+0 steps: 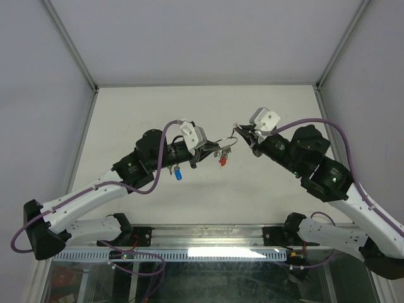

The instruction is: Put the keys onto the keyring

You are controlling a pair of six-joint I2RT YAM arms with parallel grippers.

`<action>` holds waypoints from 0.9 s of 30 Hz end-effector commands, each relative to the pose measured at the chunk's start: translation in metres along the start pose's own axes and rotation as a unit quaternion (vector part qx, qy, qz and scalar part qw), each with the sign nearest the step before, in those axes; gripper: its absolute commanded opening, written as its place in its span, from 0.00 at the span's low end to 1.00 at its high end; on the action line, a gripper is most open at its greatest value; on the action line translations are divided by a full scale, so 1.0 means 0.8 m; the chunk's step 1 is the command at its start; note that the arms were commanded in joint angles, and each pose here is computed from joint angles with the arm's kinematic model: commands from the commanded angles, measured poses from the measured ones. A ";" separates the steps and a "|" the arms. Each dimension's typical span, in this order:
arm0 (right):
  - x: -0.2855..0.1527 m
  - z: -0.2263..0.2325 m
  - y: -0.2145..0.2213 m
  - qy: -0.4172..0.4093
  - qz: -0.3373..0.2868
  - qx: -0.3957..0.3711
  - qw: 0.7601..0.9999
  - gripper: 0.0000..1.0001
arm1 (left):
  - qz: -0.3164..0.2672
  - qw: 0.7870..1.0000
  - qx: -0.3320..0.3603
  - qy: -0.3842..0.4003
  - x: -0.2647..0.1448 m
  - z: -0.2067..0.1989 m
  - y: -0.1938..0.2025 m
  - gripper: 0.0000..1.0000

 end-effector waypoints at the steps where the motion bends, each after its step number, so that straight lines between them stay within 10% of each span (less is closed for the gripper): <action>1: -0.005 -0.004 -0.026 -0.025 -0.039 -0.015 0.999 0.00 | -0.036 0.999 0.001 0.009 0.002 -0.001 -0.012 0.00; 27: 0.035 0.028 -0.035 -0.151 -0.020 -0.077 0.985 0.11 | -0.034 0.998 -0.015 0.049 0.015 -0.007 0.001 0.00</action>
Point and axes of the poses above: each gripper's point midway between its finger pads, its own x axis out along the fingers, its own z axis along the line the jaws close on, y = z × x, the point moved 10 cm from there along -x, back along the fingers, and after that the axes turned 2 degrees about -x, right-handed, at the moved point
